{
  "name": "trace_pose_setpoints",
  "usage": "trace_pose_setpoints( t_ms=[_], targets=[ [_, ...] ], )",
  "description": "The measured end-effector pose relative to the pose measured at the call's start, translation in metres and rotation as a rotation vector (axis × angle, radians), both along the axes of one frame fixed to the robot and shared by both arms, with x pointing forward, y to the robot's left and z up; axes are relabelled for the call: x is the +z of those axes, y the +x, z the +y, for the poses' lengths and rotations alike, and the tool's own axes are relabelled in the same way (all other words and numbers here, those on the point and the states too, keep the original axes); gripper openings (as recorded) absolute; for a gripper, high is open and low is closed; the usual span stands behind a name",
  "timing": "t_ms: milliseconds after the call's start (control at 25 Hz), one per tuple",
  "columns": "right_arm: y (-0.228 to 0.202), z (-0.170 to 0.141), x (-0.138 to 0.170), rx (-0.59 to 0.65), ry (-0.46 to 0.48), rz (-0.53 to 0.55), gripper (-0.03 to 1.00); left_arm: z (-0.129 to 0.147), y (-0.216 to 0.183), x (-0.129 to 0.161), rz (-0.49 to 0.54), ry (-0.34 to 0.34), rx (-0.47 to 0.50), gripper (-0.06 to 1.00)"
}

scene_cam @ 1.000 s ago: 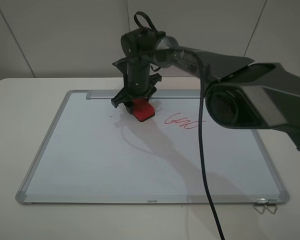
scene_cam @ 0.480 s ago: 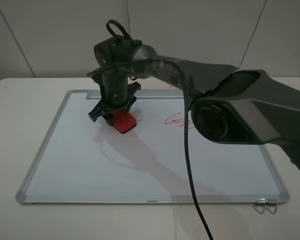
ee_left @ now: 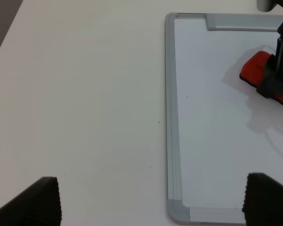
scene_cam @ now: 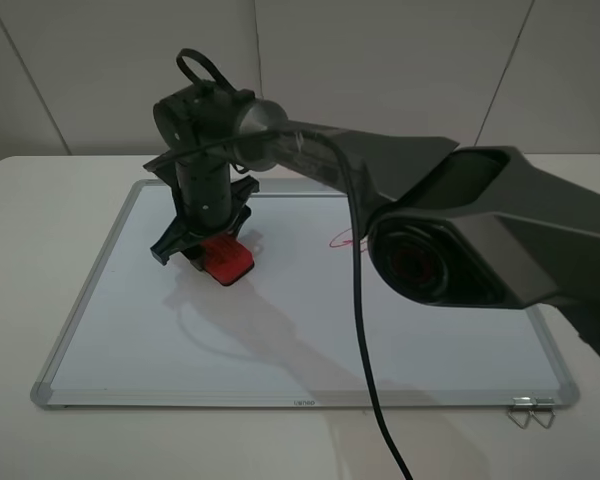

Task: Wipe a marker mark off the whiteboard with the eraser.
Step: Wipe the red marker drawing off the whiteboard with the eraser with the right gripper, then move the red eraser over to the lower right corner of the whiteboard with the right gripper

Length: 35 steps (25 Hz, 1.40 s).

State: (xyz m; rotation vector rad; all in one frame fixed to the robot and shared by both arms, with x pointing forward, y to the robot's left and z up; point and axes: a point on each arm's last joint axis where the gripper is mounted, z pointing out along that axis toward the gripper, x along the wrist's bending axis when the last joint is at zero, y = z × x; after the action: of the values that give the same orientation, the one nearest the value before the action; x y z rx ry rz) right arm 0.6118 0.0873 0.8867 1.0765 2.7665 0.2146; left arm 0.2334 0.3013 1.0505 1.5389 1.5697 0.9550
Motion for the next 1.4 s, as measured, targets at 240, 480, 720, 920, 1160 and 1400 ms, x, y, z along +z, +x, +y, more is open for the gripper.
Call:
trace_pose_setpoints(
  t_ms=[240, 480, 720, 920, 1160, 1400],
  targets=[
    [0.019, -0.023, 0.058, -0.087, 0.096, -0.055, 0.51, 0.000, 0.000, 0.000, 0.000, 0.000, 0.000, 0.77],
    [0.024, -0.057, 0.058, -0.156, 0.061, 0.015, 0.51, 0.000, 0.000, 0.000, 0.000, 0.000, 0.000, 0.77],
    [0.014, -0.119, 0.054, -0.246, -0.047, 0.130, 0.51, 0.000, 0.000, 0.000, 0.000, 0.000, 0.000, 0.77],
    [-0.006, -0.192, 0.065, -0.403, -0.063, 0.164, 0.51, 0.000, 0.000, 0.000, 0.000, 0.000, 0.000, 0.77],
    [-0.046, -0.272, 0.065, -0.641, -0.027, 0.139, 0.51, 0.000, 0.000, 0.000, 0.000, 0.000, 0.000, 0.77],
    [-0.079, -0.319, 0.059, -0.773, -0.010, 0.104, 0.51, 0.000, 0.000, 0.000, 0.000, 0.000, 0.000, 0.77]
  ],
)
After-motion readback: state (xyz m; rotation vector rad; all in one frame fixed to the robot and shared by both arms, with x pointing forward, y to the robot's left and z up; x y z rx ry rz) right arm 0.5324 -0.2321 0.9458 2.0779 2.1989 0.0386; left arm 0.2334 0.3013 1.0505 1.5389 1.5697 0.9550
